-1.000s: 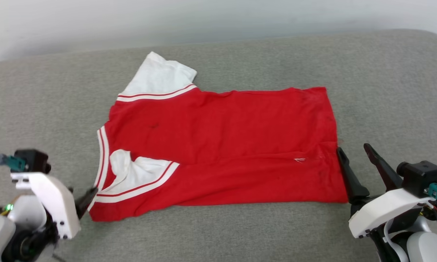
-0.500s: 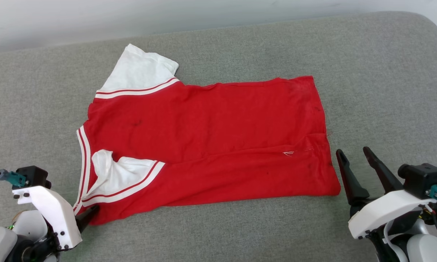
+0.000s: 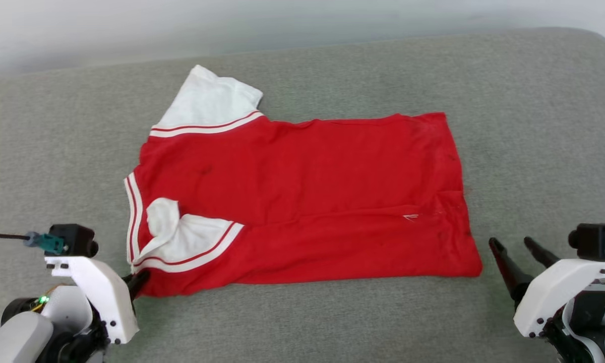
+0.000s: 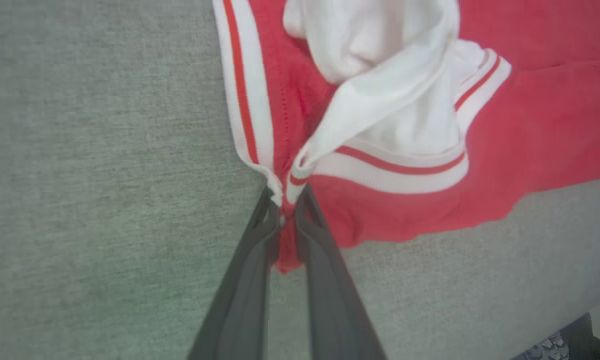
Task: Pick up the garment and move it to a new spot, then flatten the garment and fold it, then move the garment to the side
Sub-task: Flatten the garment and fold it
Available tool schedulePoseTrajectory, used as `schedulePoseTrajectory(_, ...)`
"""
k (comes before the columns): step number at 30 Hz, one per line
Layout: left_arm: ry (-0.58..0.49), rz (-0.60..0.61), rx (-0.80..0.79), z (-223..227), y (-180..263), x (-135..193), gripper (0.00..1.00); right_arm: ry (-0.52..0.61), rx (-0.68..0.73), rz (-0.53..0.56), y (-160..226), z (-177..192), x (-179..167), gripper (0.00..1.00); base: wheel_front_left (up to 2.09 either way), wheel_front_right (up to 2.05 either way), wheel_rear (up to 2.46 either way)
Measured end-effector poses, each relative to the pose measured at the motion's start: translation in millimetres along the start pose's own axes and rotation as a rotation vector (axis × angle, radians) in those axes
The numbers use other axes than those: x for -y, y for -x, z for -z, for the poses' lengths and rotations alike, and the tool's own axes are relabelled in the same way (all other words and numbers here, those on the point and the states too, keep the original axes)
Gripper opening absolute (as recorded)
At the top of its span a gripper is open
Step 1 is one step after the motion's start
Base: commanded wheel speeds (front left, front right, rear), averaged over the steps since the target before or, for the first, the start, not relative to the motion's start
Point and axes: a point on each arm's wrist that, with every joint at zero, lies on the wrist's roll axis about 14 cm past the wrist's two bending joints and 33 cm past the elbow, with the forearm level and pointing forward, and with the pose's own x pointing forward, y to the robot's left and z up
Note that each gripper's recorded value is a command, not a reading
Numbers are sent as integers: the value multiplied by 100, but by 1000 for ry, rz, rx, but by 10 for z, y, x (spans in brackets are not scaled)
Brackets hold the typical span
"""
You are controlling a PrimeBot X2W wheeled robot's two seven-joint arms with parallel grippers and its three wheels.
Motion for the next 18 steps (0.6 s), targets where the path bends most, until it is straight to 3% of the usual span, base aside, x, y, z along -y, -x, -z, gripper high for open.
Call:
schedulePoseTrajectory(14,-74,-4,137,-335,135,103,0,-16,-359,-124,-332,606,-389,100,0,0,0)
schedulePoseTrajectory(16,-66,-5,136,-321,125,101,0,-12,-398,-137,-360,656,-417,17,0,0,0)
schedulePoseTrajectory(17,-58,-6,134,-310,119,97,0,-15,-403,-141,-374,659,-425,17,0,0,0)
schedulePoseTrajectory(18,-50,-4,128,-292,113,100,0,-17,-408,-144,-384,665,-430,0,0,0,0)
